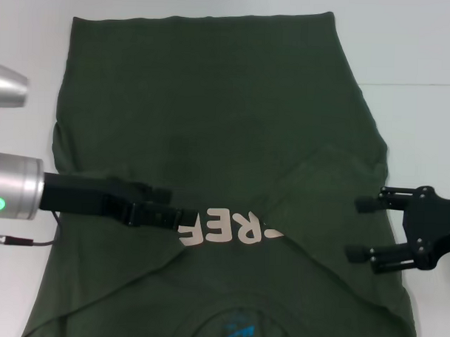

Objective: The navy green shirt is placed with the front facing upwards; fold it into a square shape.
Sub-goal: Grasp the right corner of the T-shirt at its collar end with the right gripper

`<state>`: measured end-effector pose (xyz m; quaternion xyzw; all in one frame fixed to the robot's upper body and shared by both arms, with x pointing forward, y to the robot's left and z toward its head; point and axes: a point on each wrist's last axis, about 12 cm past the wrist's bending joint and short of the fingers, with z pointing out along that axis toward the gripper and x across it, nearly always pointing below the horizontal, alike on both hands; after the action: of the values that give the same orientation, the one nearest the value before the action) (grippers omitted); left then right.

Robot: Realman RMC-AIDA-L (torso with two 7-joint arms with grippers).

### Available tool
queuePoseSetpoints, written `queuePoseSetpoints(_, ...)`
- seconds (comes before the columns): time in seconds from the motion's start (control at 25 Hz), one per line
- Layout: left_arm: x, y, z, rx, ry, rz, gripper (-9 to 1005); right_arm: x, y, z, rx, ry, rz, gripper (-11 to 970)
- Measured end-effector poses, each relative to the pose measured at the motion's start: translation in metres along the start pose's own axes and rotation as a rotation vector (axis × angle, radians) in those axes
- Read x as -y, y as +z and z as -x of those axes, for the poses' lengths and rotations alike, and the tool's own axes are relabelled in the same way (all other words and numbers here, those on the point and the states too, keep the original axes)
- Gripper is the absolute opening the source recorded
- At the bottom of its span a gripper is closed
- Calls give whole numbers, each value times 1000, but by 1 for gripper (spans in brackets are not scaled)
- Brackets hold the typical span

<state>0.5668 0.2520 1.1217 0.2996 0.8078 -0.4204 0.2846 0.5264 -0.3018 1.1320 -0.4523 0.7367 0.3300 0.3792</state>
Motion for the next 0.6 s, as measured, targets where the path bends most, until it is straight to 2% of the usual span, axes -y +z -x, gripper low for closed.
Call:
queuePoseSetpoints(0.12, 9, -11, -5, 72, 107, -96, 744, 0, -8, 11, -16, 58, -15, 918)
queuePoseSetpoints(0.24, 16, -16, -8, 108, 180, -149, 860, -2, -16, 24, -36, 107, -21, 916)
queuePoseSetpoints(0.36, 20, -17, -10, 118, 235, -182, 921, -6, -23, 38, -77, 150, -18, 915)
queuePoseSetpoints(0.6, 21, -14, -8, 118, 265, -193, 921, -2, -19, 67, -291, 283, -130, 916)
